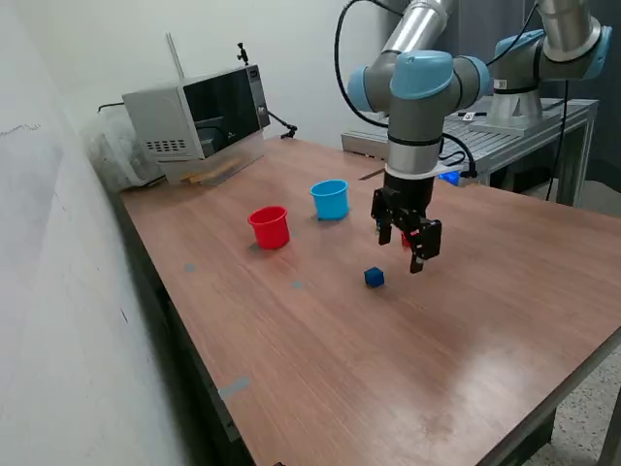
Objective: Place red objects in the red bin, and blue objects in the blue bin.
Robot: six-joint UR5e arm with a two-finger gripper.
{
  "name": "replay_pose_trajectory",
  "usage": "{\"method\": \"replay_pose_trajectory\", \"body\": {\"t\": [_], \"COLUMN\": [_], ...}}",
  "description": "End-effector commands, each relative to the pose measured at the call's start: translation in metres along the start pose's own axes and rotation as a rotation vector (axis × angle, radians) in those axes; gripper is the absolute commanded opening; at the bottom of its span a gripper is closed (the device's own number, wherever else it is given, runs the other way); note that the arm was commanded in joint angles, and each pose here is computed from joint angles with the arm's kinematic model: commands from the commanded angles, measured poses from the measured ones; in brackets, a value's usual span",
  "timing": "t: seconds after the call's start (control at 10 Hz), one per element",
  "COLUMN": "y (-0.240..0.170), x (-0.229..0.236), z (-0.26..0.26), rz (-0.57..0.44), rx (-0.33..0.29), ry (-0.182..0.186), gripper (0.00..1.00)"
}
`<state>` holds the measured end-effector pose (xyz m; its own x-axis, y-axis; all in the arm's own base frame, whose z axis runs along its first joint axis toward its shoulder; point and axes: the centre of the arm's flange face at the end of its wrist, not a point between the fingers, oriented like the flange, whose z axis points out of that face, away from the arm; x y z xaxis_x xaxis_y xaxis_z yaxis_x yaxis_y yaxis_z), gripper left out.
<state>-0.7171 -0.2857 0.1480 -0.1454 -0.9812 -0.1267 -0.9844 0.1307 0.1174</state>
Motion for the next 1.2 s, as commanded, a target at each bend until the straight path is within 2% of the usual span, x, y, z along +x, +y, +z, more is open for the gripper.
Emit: {"method": "replay_pose_trajectory", "body": {"t": [0.0, 0.7, 1.1], "y": [0.016, 0.021, 0.028], "x": [-0.014, -0.009, -0.022], "z": [0.011, 0.038, 0.042], "rz": [0.025, 0.013, 0.032], "rx": [0.000, 0.007, 0.006], "ry": [-0.005, -0.008, -0.009], "gripper": [1.00, 1.00, 1.00]}}
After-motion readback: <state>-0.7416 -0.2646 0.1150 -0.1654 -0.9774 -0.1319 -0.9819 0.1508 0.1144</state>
